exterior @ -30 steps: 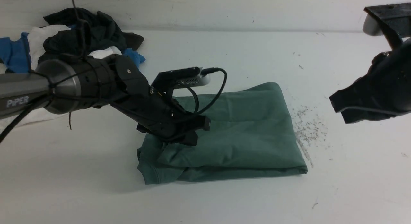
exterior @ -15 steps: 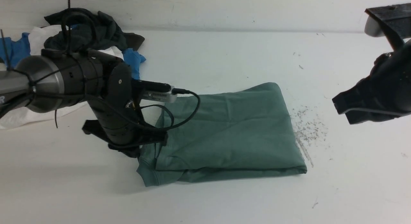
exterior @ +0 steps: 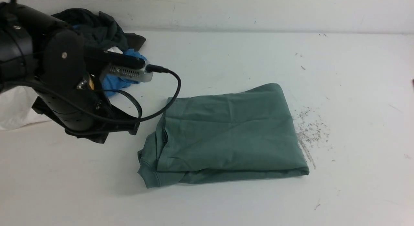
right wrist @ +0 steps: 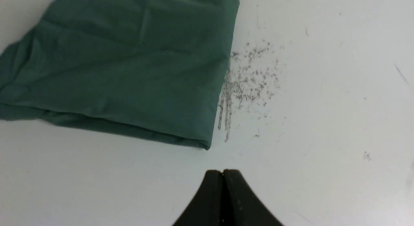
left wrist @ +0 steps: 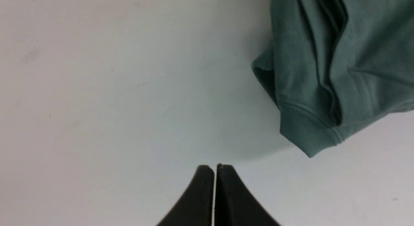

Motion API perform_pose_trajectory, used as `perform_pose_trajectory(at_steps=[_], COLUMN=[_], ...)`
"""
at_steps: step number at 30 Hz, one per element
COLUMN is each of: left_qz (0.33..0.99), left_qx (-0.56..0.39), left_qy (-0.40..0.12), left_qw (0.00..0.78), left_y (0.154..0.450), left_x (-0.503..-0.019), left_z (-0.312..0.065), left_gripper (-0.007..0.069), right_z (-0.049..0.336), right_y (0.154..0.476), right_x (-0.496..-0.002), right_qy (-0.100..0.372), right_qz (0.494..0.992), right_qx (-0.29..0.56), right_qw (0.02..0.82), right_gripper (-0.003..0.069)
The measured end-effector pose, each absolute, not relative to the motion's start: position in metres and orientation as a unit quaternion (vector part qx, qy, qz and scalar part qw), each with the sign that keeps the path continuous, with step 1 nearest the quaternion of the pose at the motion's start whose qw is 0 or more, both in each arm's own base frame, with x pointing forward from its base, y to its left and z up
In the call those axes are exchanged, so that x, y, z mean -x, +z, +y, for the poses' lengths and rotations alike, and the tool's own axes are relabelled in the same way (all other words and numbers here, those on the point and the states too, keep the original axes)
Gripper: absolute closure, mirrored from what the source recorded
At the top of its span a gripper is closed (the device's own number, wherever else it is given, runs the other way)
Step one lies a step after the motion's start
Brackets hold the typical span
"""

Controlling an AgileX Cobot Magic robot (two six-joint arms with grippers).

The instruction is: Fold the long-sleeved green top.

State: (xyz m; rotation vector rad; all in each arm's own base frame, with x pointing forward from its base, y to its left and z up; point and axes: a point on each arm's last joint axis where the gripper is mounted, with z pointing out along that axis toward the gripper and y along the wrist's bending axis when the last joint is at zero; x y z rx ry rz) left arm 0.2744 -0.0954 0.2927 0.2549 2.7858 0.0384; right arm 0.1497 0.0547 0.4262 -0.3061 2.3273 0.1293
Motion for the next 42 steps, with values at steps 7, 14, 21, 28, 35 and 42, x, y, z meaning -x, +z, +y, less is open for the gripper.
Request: perform_pose_trajectory(at_steps=[7, 14, 21, 28, 35, 42], left_qz=[0.982, 0.982, 0.981, 0.981, 0.981, 0.981], left_qx=[-0.09, -0.099, -0.113, -0.114, -0.112, -0.112], left_qy=[0.011, -0.005, -0.029, -0.036, -0.04, -0.04], left_qw=[0.168, 0.162, 0.155, 0.154, 0.152, 0.152], left_y=[0.299, 0.299, 0.298, 0.298, 0.298, 0.298], left_x=[-0.268, -0.266, -0.265, -0.264, -0.264, -0.264], left_z=[-0.094, -0.096, -0.101, -0.102, -0.103, -0.103], left_gripper=[0.0629, 0.0629, 0.0629, 0.0629, 0.0629, 0.0629], right_z=[0.029, 0.033, 0.04, 0.04, 0.038, 0.037], right_y=[0.389, 0.298, 0.27, 0.25, 0.239, 0.235], right_x=[-0.089, -0.086, -0.088, -0.088, -0.088, -0.087], right_qy=[0.08, 0.116, 0.143, 0.136, 0.123, 0.117], right_qz=[0.864, 0.762, 0.685, 0.709, 0.742, 0.757], right_qx=[0.118, 0.14, 0.157, 0.163, 0.165, 0.165], right_qw=[0.484, 0.621, 0.697, 0.673, 0.638, 0.622], right_gripper=[0.0672, 0.0672, 0.0673, 0.0673, 0.0673, 0.0673])
